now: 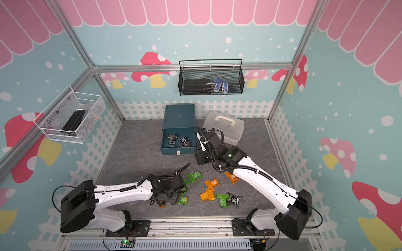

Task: Place the cookies into the drawer by color
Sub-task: Place the cookie in the drawer, then pick up the cookie at the center of the board.

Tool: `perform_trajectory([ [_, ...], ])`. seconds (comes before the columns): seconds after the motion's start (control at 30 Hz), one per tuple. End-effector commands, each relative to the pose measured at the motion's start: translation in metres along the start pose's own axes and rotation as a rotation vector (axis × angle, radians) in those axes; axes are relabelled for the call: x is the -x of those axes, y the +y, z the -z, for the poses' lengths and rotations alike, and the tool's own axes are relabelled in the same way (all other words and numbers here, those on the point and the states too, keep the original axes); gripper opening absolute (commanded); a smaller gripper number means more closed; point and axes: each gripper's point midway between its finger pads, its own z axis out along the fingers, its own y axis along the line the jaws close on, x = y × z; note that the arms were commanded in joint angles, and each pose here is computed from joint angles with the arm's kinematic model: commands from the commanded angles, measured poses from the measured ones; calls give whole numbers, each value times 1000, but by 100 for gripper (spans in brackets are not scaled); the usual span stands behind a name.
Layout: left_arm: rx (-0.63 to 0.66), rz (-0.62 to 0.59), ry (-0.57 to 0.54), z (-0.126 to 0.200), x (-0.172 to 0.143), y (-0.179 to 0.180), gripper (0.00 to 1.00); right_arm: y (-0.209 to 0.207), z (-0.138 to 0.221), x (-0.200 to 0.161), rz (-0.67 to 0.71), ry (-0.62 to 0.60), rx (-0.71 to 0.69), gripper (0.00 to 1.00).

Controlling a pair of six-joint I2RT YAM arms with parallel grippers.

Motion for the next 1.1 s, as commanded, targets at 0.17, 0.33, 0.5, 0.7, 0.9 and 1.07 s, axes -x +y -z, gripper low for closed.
perform_trajectory([
  [0.17, 24, 4, 69, -16, -9, 1, 81, -19, 25, -17, -74, -105, -16, 63],
  [0.33, 64, 12, 114, -26, -16, 8, 77, -38, 43, -31, -115, -203, -50, 64],
  [0.5, 37, 17, 78, -17, -10, 7, 69, -44, 62, -32, -110, -242, -53, 64],
  [0.7, 71, 32, 97, -20, -15, 15, 58, -43, 63, -37, -117, -237, -41, 64],
  [0.9, 64, 27, 75, -16, -10, 14, 46, -42, 47, -48, -120, -194, -40, 64],
  [1.07, 49, 20, 46, -11, 1, 9, 36, -40, 43, -52, -116, -186, -25, 65],
])
